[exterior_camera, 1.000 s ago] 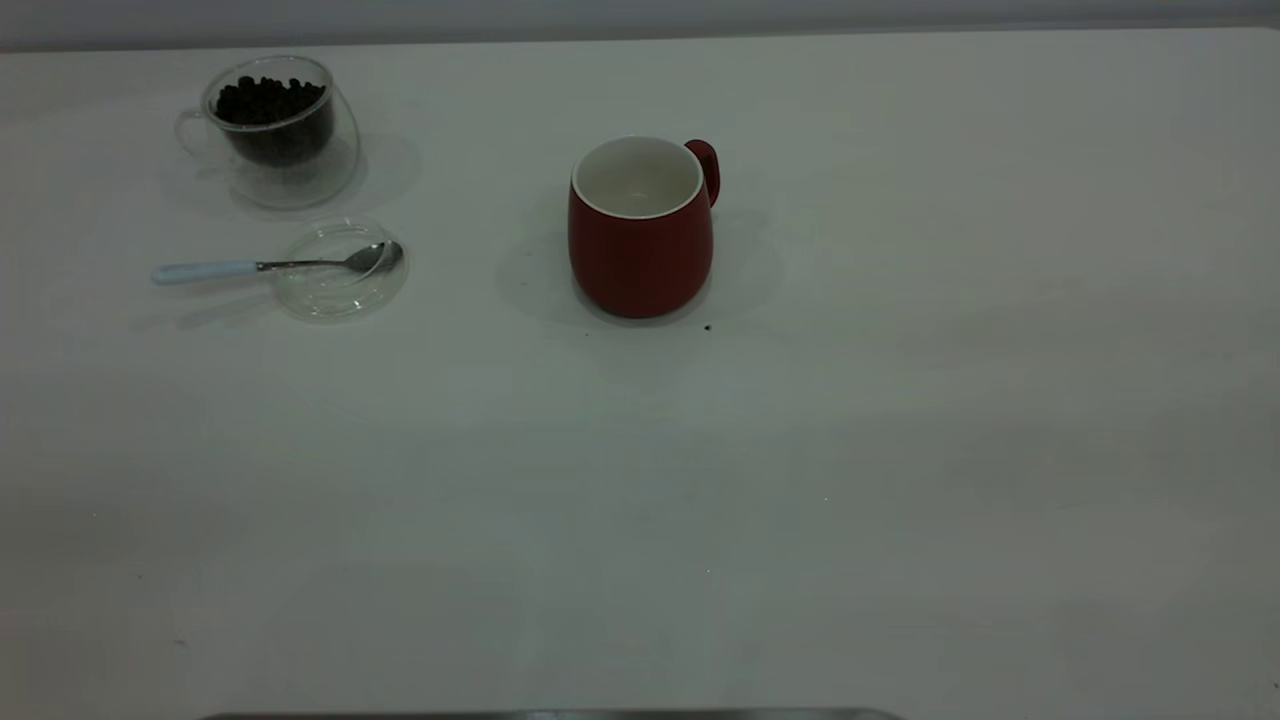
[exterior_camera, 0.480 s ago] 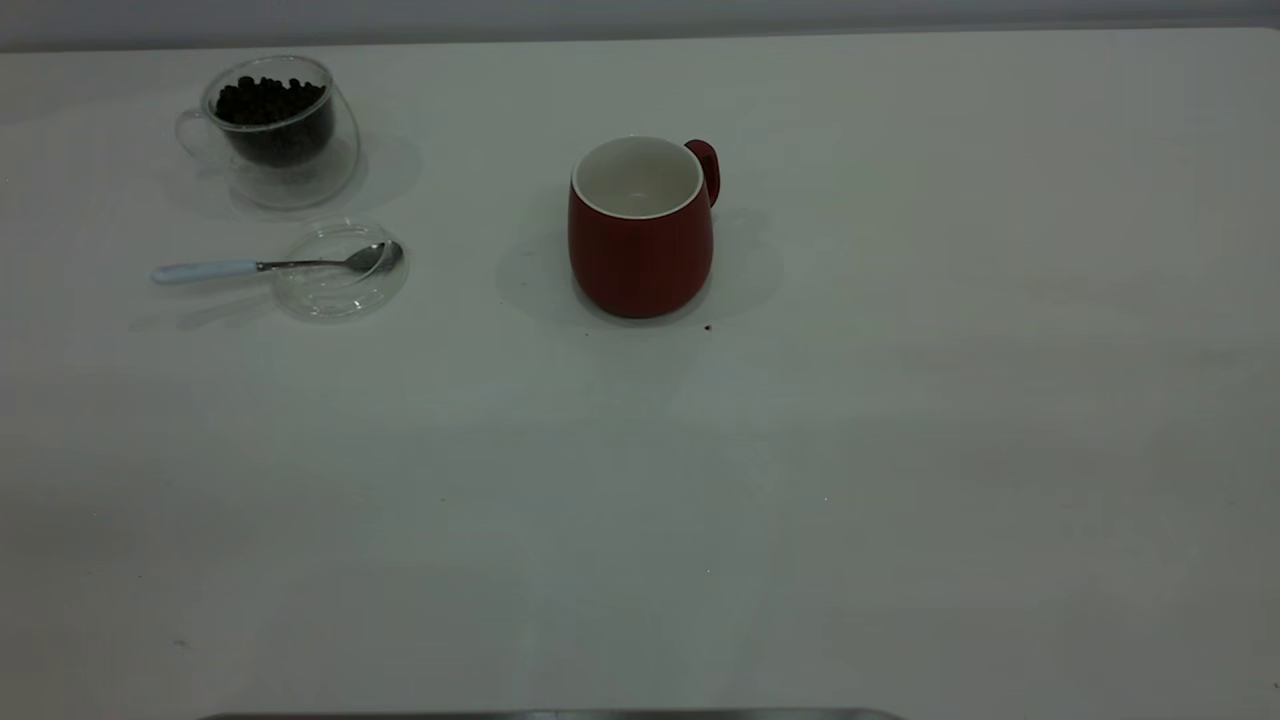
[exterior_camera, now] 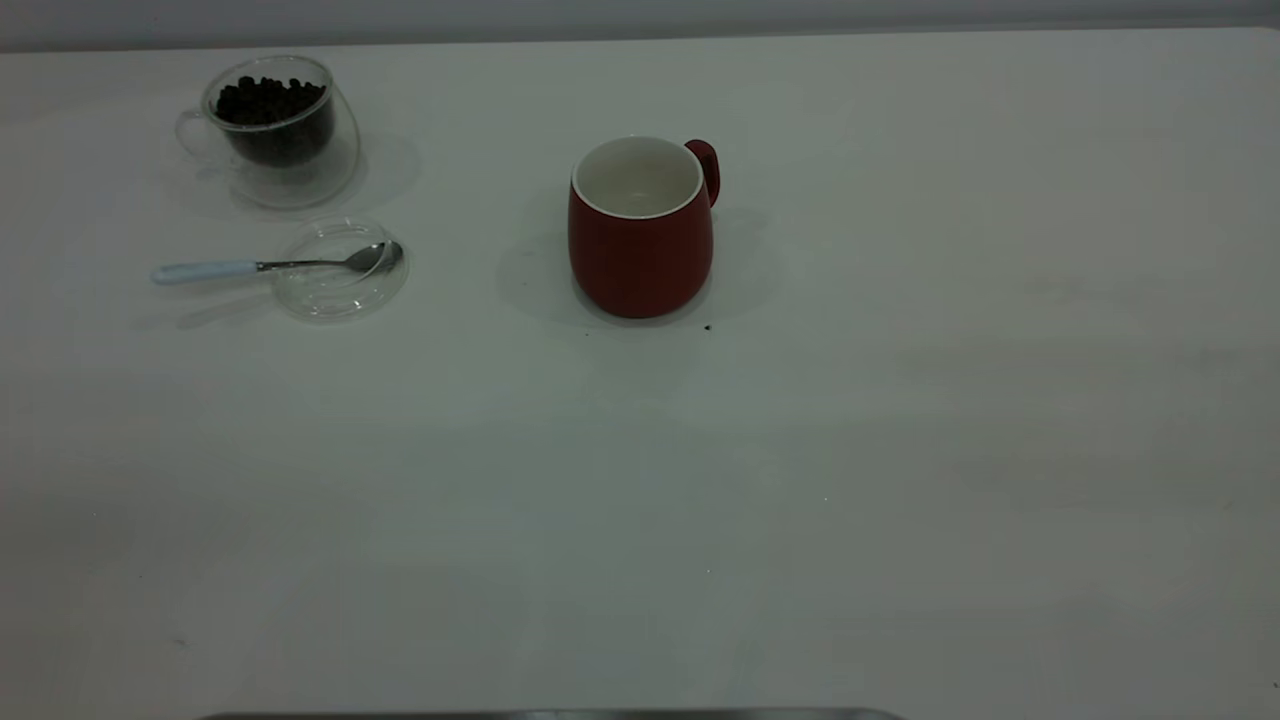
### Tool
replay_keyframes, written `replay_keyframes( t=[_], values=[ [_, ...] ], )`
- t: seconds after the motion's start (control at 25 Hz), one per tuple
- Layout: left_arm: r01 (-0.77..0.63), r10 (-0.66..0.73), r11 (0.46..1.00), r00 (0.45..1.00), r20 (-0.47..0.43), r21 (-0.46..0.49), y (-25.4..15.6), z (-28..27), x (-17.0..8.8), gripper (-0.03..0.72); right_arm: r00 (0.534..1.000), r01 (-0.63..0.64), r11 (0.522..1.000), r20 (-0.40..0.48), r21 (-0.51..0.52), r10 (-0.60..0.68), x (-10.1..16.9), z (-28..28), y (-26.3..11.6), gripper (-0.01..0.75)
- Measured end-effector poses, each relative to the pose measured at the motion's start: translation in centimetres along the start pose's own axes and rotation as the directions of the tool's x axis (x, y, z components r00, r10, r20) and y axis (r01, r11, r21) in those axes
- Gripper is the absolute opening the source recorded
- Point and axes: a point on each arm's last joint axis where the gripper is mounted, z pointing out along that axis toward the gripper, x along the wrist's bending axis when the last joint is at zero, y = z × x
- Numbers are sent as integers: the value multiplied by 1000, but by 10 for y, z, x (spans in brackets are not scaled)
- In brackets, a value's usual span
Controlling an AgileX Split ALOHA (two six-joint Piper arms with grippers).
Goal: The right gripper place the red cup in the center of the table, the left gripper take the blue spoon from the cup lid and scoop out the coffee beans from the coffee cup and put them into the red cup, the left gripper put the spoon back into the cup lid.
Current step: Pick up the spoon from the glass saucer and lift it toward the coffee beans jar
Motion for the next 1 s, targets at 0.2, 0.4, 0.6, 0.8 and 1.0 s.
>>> replay_keyframes(
  t=[0.2,0.4,0.6,0.8,1.0],
  values=[
    [0,0,1000,1000,-1,0,0,0,0,433,1000,12,1000,-7,3,-12,1,1,-1,436],
    [0,0,1000,1000,-1,0,0,0,0,433,1000,11,1000,-14,5,-11,1,1,-1,407],
    [0,0,1000,1000,-1,0,0,0,0,433,1000,13,1000,-15,5,-13,2,1,-1,383],
    [0,0,1000,1000,-1,0,0,0,0,433,1000,13,1000,-16,6,-12,2,1,-1,365],
    [81,-81,997,997,-16,-11,4,0,2,431,1000,13,1000,-16,6,-12,2,1,-1,341]
  ],
)
